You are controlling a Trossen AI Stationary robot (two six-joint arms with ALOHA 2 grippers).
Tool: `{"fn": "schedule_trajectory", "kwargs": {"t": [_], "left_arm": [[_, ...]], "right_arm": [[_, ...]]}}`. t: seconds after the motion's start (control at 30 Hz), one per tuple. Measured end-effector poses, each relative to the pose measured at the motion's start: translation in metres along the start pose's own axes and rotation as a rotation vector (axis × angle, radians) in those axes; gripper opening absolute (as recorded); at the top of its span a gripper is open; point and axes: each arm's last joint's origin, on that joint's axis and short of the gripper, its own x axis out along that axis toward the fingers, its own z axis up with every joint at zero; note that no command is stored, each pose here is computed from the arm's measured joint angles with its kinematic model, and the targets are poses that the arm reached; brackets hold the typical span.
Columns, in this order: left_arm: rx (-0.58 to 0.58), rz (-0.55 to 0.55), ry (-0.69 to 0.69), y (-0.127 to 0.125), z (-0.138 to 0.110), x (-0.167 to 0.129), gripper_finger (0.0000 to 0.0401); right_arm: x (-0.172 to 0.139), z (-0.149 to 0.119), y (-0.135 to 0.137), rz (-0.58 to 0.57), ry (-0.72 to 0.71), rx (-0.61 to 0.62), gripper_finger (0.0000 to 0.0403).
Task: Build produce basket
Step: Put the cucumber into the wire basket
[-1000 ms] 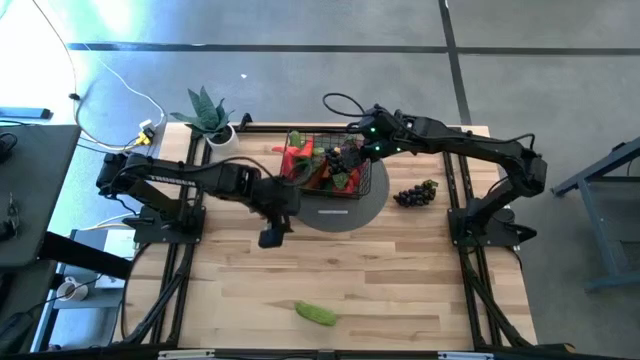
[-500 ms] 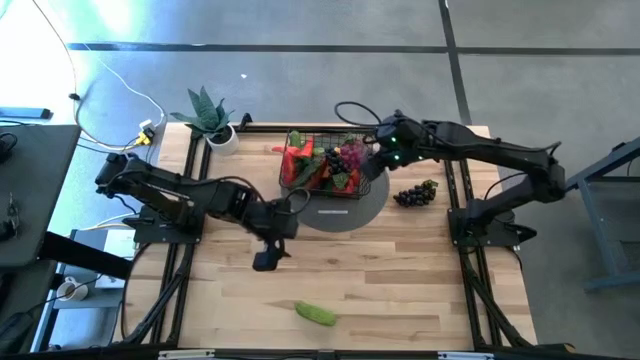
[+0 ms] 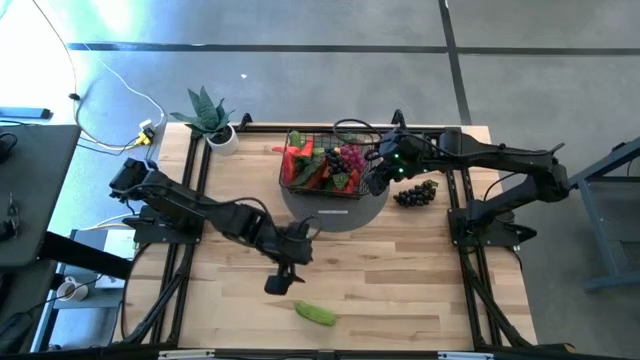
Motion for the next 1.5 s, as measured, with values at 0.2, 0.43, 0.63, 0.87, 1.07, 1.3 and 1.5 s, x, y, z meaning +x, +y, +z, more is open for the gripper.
{"fn": "schedule_trajectory", "kwargs": {"t": [0.2,0.43,0.63,0.87,1.07,1.3,1.5], "left_arm": [[0.024,-0.016,0.059,-0.010,-0.007,0.029,0.0282],[0.063,-0.053,0.097,-0.027,-0.017,0.060,0.0282],[0.042,-0.139,0.124,-0.037,-0.024,0.083,0.0282],[0.041,-0.164,0.117,-0.043,-0.028,0.100,0.0282],[0.037,-0.167,0.152,-0.041,-0.036,0.116,0.0282],[0.039,-0.176,0.200,-0.044,-0.049,0.136,0.0282],[0.018,-0.176,0.189,-0.043,-0.052,0.146,0.0282]], "right_arm": [[0.000,-0.001,0.000,-0.014,-0.008,-0.005,0.0220],[0.000,0.000,-0.001,-0.046,-0.025,-0.005,0.0220],[0.000,-0.001,-0.001,-0.057,-0.026,-0.006,0.0220],[0.000,-0.001,-0.002,-0.059,-0.023,-0.006,0.0220],[0.000,-0.001,-0.002,-0.059,-0.022,-0.006,0.0220],[0.000,-0.001,-0.002,-0.067,-0.023,-0.007,0.0220],[0.000,-0.002,-0.003,-0.089,-0.027,-0.009,0.0220]]}}
